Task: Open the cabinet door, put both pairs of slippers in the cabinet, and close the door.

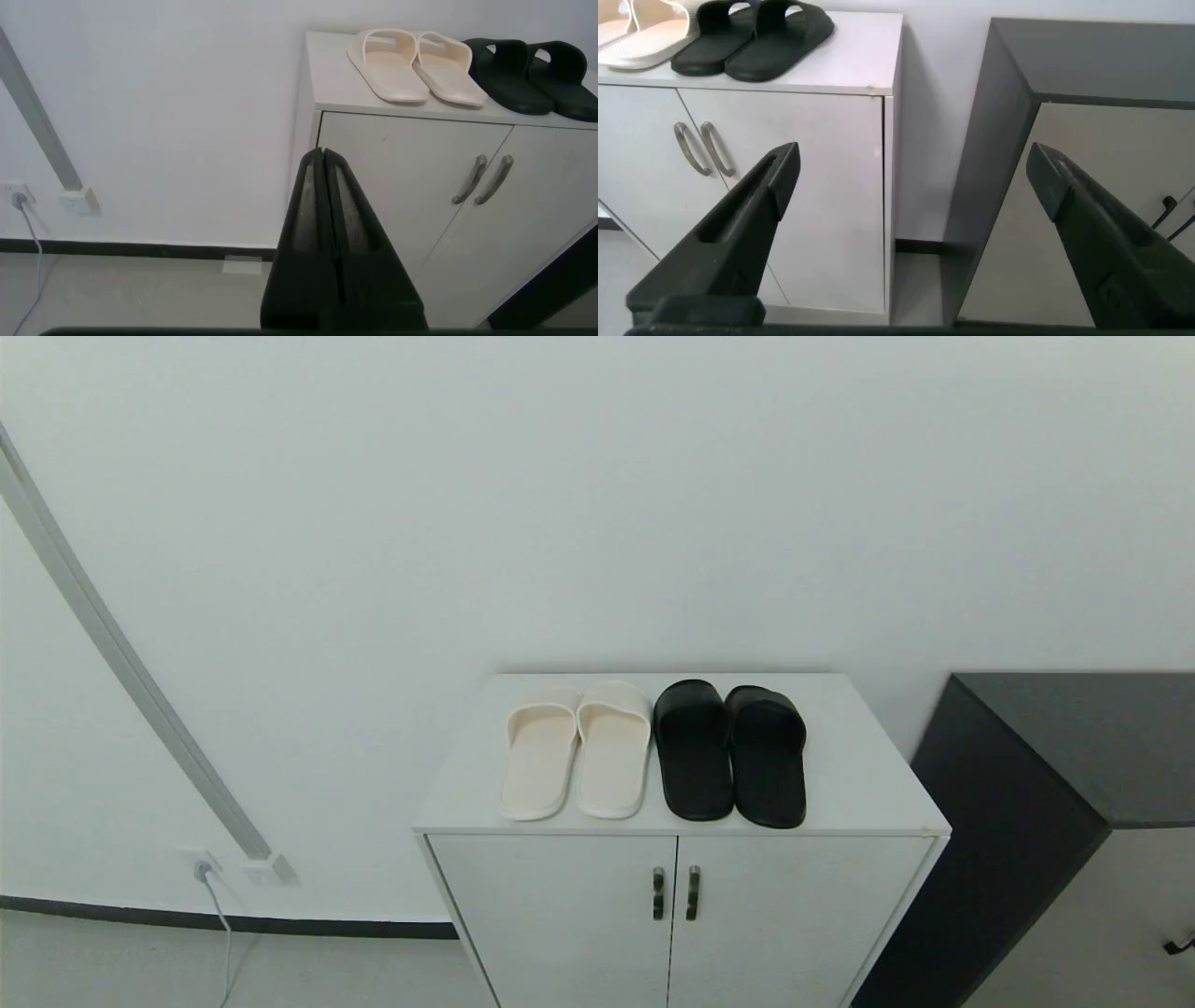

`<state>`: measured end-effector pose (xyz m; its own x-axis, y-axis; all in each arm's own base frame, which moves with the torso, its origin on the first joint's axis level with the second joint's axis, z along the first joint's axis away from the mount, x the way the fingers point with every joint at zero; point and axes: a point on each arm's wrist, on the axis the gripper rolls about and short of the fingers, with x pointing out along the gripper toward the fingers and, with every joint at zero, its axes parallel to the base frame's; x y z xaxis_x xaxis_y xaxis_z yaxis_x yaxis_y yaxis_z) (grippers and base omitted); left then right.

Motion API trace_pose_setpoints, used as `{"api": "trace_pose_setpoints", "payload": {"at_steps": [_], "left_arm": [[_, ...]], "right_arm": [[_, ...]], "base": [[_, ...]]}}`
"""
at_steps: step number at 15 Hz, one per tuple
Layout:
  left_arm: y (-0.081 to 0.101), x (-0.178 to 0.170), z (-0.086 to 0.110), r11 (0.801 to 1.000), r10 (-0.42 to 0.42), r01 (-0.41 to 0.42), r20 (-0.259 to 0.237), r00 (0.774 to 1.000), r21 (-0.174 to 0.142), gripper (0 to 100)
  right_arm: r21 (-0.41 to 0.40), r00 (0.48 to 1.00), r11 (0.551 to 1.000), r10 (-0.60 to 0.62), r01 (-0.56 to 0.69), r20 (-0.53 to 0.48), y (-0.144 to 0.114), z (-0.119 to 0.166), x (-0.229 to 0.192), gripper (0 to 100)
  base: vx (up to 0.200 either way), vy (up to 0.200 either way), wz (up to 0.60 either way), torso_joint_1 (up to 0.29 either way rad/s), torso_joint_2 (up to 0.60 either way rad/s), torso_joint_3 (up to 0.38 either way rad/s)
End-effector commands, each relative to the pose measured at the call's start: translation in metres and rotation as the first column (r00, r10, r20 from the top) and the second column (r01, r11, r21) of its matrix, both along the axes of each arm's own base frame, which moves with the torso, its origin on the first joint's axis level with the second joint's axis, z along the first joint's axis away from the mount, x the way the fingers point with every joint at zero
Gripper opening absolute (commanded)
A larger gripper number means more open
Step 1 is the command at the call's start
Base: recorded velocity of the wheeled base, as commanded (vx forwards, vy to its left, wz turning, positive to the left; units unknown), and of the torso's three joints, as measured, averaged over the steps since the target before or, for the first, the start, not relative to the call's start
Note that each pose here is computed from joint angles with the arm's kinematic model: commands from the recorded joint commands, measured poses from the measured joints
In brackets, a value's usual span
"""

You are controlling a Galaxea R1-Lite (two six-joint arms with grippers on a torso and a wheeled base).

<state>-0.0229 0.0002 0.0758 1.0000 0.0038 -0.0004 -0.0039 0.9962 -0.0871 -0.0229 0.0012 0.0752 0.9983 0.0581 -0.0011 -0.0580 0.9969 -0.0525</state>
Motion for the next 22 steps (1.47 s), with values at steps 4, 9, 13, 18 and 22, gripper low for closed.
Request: {"api": "trace_pose_setpoints", "payload": {"at_steps": [4,9,13,18,22], "left_arm": [[0.000,0.000,0.000,1.000,0.001,-0.001,0.000,1.000,0.000,0],[0.000,0.000,0.000,1.000,0.001,-0.001,0.000,1.000,0.000,0],[0.000,0.000,0.000,1.000,0.001,-0.001,-0.001,1.000,0.000,0],[0.000,0.000,0.000,1.000,0.001,-0.001,0.000,1.000,0.000,0],[0.000,0.000,0.000,1.000,0.001,-0.001,0.000,1.000,0.000,0]], "right_arm": [[-0.012,1.000,1.000,-0.001,0.001,0.003,0.000,0.000,0.000,100],[0.103,0.980,0.986,0.146,-0.133,-0.134,0.002,0.084,0.028,100],[0.132,0.924,0.966,0.251,-0.221,-0.288,0.009,0.073,0.067,100],[0.166,0.870,0.940,0.339,-0.298,-0.357,0.030,0.086,0.125,100],[0.171,0.862,0.942,0.332,-0.287,-0.382,0.066,0.091,0.162,100]], "base": [[0.000,0.000,0.00,0.000,0.00,0.000],[0.000,0.000,0.00,0.000,0.00,0.000],[0.000,0.000,0.00,0.000,0.00,0.000],[0.000,0.000,0.00,0.000,0.00,0.000],[0.000,0.000,0.00,0.000,0.00,0.000]]}}
